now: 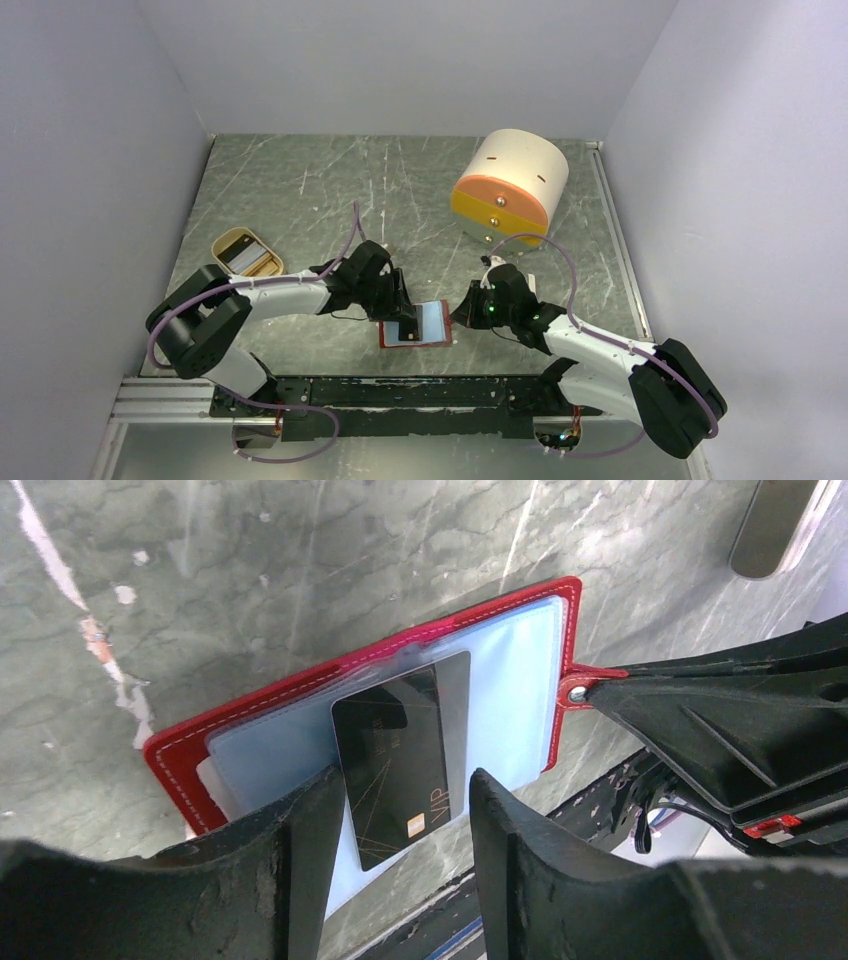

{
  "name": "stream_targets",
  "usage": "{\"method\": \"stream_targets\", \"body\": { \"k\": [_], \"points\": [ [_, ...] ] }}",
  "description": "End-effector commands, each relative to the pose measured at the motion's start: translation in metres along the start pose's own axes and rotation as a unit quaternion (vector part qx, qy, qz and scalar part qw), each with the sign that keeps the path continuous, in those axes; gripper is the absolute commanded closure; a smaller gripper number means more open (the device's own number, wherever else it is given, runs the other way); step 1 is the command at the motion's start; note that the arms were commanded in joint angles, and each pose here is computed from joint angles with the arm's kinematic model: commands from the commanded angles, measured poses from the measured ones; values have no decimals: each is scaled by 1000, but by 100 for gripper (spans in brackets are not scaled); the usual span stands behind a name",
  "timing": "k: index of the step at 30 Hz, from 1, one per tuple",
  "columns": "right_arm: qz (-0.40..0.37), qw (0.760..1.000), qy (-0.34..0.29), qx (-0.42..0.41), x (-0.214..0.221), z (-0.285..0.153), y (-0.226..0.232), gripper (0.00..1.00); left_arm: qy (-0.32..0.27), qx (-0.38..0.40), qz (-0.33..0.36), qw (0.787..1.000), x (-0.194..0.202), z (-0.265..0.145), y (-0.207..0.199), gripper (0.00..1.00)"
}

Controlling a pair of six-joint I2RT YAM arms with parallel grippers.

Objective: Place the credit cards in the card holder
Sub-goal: Insert the credit card into the card holder.

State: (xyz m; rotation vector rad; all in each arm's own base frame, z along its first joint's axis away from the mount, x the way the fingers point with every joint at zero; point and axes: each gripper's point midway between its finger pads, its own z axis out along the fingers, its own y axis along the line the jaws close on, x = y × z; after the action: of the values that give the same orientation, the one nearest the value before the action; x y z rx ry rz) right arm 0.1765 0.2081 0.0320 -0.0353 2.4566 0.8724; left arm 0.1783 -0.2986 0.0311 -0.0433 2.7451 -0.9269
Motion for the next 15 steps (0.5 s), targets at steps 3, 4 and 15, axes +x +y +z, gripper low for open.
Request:
{"method": "stream_targets", "body": {
  "k": [3,4,15],
  "points": [
    [3,1000,-8,-4,-3,0,2,96,4,43,6,999,0,3,-30,46],
    [4,1000,-7,-4,-2,0,1,96,5,47,7,999,1,3,-33,46],
    [3,1000,-5,-10,-3,1,5,97,19,84,10,996,7,11,-54,48]
  ]
}}
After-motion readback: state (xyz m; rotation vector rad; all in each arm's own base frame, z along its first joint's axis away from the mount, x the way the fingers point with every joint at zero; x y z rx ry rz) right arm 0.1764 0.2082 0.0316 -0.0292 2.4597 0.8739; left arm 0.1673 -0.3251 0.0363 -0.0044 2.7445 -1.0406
